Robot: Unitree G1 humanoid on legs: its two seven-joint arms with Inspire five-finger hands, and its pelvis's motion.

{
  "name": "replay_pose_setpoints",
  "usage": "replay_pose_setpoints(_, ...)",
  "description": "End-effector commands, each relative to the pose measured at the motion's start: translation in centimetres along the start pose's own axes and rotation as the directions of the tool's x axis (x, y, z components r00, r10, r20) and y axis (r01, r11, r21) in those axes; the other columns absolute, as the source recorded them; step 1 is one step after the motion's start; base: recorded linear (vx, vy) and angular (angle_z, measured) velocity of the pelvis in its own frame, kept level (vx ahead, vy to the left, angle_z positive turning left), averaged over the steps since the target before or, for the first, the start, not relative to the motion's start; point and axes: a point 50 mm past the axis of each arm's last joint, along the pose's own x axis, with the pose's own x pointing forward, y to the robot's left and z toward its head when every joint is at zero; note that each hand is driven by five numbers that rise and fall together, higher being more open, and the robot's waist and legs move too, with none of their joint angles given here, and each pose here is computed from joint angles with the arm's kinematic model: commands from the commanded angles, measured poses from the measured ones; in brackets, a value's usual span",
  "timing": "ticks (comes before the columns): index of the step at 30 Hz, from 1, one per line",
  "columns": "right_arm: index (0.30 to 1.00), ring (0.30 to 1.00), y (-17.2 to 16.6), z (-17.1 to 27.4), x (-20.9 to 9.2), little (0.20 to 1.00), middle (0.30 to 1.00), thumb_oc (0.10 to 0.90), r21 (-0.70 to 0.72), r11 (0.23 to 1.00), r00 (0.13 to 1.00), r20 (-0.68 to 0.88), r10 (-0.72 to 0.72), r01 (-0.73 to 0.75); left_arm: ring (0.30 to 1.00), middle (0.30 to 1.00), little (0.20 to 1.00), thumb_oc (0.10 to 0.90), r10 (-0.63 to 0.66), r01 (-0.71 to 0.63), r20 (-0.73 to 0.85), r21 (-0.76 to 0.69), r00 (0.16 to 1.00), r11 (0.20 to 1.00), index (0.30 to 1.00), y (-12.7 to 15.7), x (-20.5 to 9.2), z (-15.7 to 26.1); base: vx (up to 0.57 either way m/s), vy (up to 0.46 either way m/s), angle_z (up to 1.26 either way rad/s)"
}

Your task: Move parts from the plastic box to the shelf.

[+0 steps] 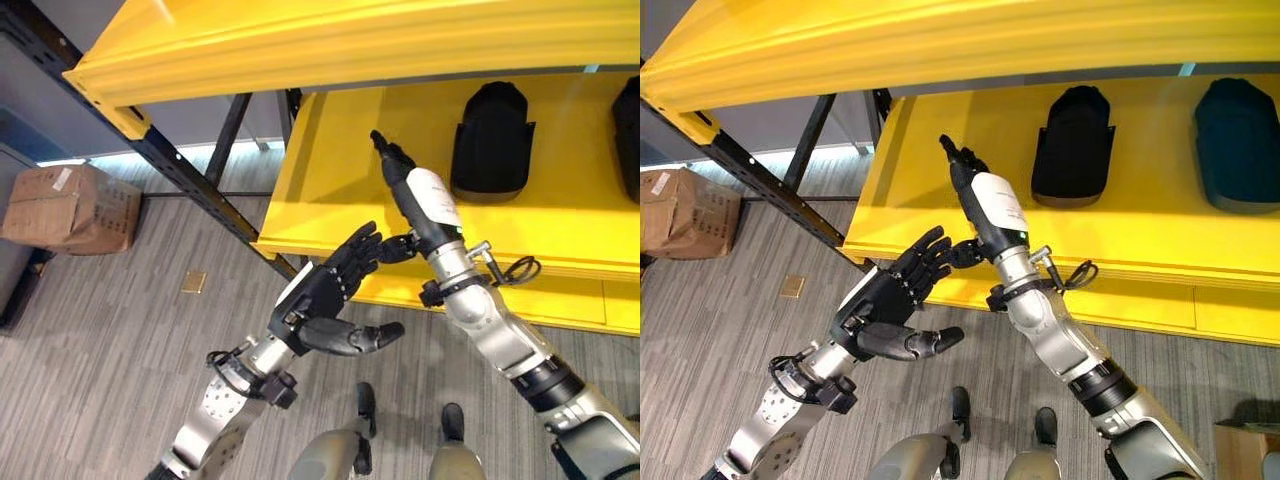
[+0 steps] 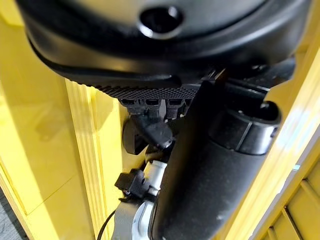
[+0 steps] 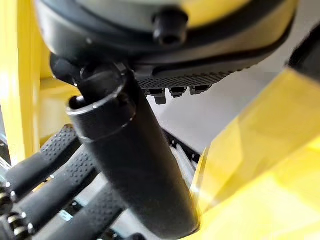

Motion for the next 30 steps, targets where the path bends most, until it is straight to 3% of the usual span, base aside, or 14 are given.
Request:
replay_pose_setpoints(1,1.0,1.0,-0.4,3.9,2.4,1.0,1.0,0.9,0.05,0.996,0.982,0.168,-0.082,0.074,1.0,1.0,1.0,0.9,-0.074,0.072,0.176,0.018,0.982,0.997,1.0,-1.5,1.0,2.5,0.0,0.0,0.22)
replay_pose_setpoints(15,1.0,1.0,-2.0,1.2,4.2,1.0,1.0,0.9,-0.054,0.959,0.961,0.003,-0.278,0.278,1.0,1.0,1.0,0.9,-0.073,0.074,0.181,0.005,0.981,0.997,1.0,-1.7,1.7,2.3,0.0,0.0,0.03)
replay_pose_setpoints(25,1.0,1.0,-2.3,0.3,4.7,1.0,1.0,0.9,-0.123,0.955,0.957,-0.075,-0.279,0.268,1.0,1.0,1.0,0.9,-0.068,0.069,0.183,-0.001,0.981,0.998,1.0,-1.6,1.8,2.3,0.0,-0.004,0.01)
replay_pose_setpoints(30,1.0,1.0,-1.6,-1.4,4.6,1.0,1.0,0.9,-0.037,0.973,0.948,-0.22,-0.23,0.228,1.0,1.0,1.0,0.9,-0.074,0.075,0.173,0.002,0.982,0.997,1.0,-1.6,1.8,2.1,0.0,-0.014,0.02)
